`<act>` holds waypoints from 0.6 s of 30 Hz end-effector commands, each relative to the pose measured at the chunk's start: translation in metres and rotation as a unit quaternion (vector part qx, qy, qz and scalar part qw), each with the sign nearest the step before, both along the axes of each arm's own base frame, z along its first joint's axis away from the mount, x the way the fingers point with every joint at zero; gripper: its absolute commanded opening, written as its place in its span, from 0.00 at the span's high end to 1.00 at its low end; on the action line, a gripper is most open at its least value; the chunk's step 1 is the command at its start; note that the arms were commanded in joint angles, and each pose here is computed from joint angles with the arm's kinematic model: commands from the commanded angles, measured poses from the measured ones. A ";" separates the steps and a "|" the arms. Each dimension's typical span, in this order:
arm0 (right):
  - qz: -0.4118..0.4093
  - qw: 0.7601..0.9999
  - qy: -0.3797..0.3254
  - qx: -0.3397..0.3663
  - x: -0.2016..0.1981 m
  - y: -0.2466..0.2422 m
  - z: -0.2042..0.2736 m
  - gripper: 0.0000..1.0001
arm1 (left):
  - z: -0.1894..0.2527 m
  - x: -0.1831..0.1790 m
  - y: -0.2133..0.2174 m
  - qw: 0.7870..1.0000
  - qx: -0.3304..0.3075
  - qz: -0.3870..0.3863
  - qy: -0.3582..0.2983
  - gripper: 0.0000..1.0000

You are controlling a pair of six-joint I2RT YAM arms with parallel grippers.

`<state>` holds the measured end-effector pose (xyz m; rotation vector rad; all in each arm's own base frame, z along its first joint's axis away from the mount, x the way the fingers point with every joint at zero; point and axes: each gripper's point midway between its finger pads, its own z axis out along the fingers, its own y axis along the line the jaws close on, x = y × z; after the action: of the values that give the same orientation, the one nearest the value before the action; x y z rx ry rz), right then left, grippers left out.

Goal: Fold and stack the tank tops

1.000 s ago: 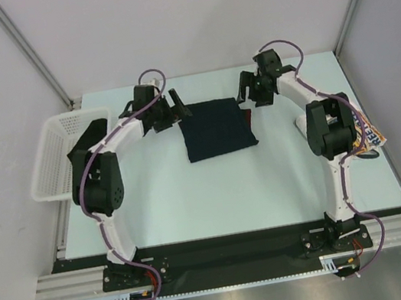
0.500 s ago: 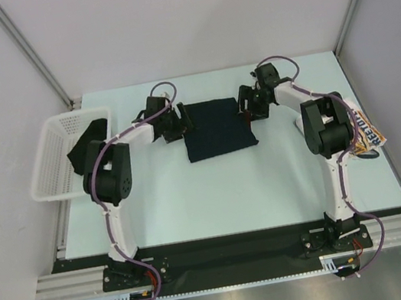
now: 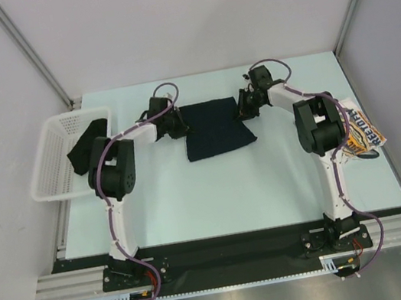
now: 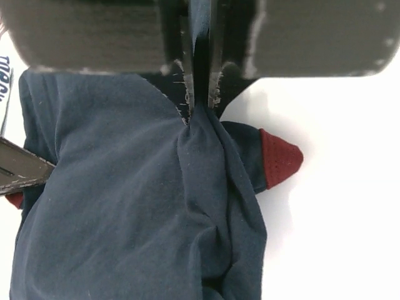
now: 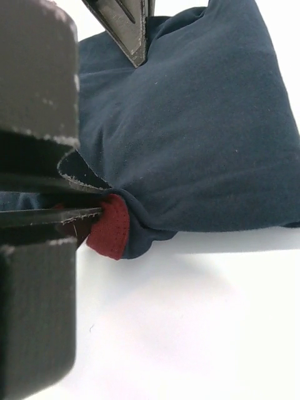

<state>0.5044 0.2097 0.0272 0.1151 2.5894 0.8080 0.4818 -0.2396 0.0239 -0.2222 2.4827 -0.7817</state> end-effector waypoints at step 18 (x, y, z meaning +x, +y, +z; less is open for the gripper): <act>0.028 0.994 -0.069 -0.084 -0.076 0.018 0.051 0.22 | -0.017 -0.082 0.093 1.000 -0.001 0.026 0.006 0.96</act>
<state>0.4153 0.2692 0.0538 -0.1330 2.5755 0.7421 0.4192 -0.1559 0.0201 -0.3347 2.4291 -0.8206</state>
